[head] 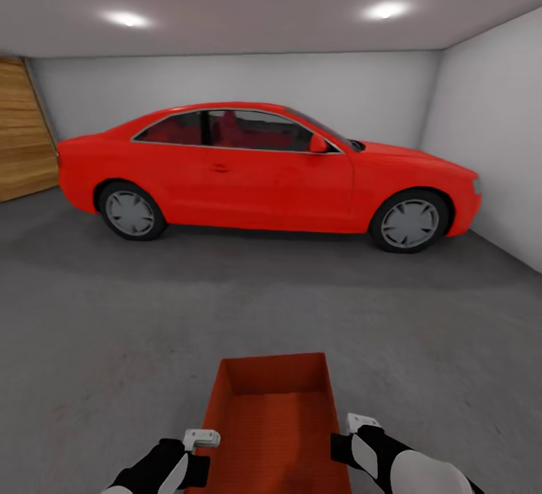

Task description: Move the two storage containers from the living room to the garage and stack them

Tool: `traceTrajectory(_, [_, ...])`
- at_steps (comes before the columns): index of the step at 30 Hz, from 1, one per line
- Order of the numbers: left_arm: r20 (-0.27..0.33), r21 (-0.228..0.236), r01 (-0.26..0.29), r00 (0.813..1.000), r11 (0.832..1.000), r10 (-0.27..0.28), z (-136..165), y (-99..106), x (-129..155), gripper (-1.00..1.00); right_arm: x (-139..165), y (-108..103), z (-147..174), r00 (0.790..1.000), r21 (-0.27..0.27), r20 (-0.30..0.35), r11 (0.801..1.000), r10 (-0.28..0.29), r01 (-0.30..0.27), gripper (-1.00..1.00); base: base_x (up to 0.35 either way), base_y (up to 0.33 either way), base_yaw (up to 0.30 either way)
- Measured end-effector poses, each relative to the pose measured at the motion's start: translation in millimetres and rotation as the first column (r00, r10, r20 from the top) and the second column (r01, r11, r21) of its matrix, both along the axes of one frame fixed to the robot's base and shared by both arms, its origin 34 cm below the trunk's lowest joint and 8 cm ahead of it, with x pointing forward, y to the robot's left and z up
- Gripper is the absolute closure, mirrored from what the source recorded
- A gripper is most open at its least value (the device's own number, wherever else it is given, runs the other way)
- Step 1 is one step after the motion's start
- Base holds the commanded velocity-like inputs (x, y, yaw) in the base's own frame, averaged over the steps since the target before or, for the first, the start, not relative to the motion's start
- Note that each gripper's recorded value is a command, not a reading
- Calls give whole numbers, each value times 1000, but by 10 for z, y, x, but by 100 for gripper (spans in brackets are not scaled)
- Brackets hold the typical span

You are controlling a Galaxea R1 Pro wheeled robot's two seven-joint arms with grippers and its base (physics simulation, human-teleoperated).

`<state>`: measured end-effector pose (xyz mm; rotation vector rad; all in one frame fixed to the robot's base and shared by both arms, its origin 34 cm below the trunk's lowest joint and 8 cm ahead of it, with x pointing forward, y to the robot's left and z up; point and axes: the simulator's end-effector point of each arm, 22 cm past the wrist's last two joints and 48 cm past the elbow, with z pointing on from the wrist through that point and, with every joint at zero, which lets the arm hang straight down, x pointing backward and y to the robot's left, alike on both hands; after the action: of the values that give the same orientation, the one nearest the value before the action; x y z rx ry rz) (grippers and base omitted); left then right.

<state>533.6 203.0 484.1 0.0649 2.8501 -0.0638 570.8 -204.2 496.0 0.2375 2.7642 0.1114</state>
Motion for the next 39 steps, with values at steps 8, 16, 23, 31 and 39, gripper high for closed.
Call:
traceTrajectory(8, [0,1,0,1000,1000,0,4,1,2,100,0,1,2,1000,0,0,1000,0,0,100,-16,0,276])
traceTrajectory(16, [1,0,0,1000,1000,0,4,0,4,100,1,0,2,1000,0,1,1000,-1,1,100,0,0,76])
traceTrajectory(23, [1,0,0,1000,1000,0,4,0,2,100,-1,0,2,1000,0,1,1000,-1,1,100,47,0,2])
traceTrajectory(31, [3,1,0,1000,1000,0,9,1,6,100,3,1,8,1000,1,3,1000,-1,1,100,298,0,0])
traceTrajectory(39, [2,1,0,1000,1000,0,5,0,6,100,3,-1,3,1000,0,2,1000,-1,1,100,64,0,0])
